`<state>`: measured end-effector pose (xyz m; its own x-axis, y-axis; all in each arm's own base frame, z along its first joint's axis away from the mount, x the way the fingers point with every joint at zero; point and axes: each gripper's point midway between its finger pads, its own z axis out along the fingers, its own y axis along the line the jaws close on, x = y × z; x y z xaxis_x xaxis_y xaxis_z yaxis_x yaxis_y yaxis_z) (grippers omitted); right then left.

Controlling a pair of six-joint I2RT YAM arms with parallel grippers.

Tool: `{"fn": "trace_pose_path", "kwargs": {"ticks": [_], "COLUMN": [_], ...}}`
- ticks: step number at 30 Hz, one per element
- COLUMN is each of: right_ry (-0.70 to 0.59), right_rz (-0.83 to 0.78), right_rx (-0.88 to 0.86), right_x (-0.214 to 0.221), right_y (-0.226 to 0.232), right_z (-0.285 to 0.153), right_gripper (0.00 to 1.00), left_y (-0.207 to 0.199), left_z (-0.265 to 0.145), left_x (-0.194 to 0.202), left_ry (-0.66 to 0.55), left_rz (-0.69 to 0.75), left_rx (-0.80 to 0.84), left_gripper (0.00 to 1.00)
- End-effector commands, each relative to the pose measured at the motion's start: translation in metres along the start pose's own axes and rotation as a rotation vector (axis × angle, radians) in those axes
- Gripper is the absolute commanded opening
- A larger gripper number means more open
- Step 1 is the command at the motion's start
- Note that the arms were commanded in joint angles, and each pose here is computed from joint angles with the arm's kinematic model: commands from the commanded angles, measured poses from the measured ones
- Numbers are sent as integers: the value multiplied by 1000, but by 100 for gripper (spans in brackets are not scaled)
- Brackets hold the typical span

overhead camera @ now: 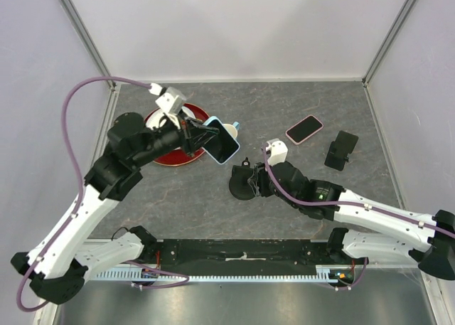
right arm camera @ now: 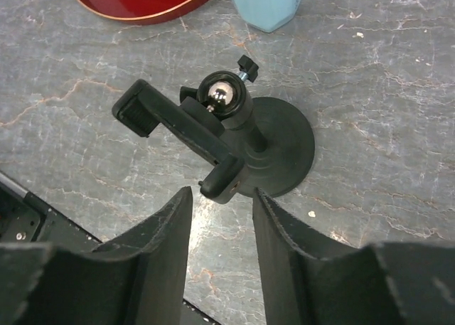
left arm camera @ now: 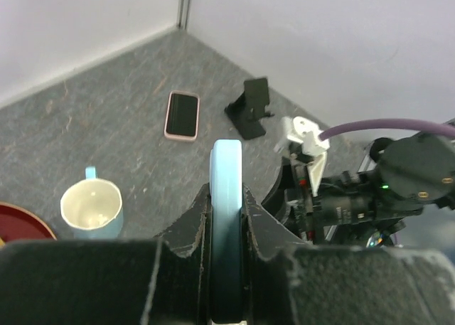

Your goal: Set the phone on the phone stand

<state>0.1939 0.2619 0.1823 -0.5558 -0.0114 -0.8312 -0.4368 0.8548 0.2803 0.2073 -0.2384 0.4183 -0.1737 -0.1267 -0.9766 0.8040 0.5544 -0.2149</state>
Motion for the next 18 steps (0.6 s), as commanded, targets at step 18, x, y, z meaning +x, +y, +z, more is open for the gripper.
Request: {"fn": "trace_pose_path", "kwargs": {"ticks": [18], "right_ry": [-83], "right_rz": [-120], "right_rx": [34], "right_x": [-15], "right_y": [-19], "right_z": [-18], "right_gripper": [71], "left_y": [-43], "left_z": [15], "left_x": [56], "left_ry": [37], "left_rz": [92], "left_rx": [390], "left_gripper": [2]}}
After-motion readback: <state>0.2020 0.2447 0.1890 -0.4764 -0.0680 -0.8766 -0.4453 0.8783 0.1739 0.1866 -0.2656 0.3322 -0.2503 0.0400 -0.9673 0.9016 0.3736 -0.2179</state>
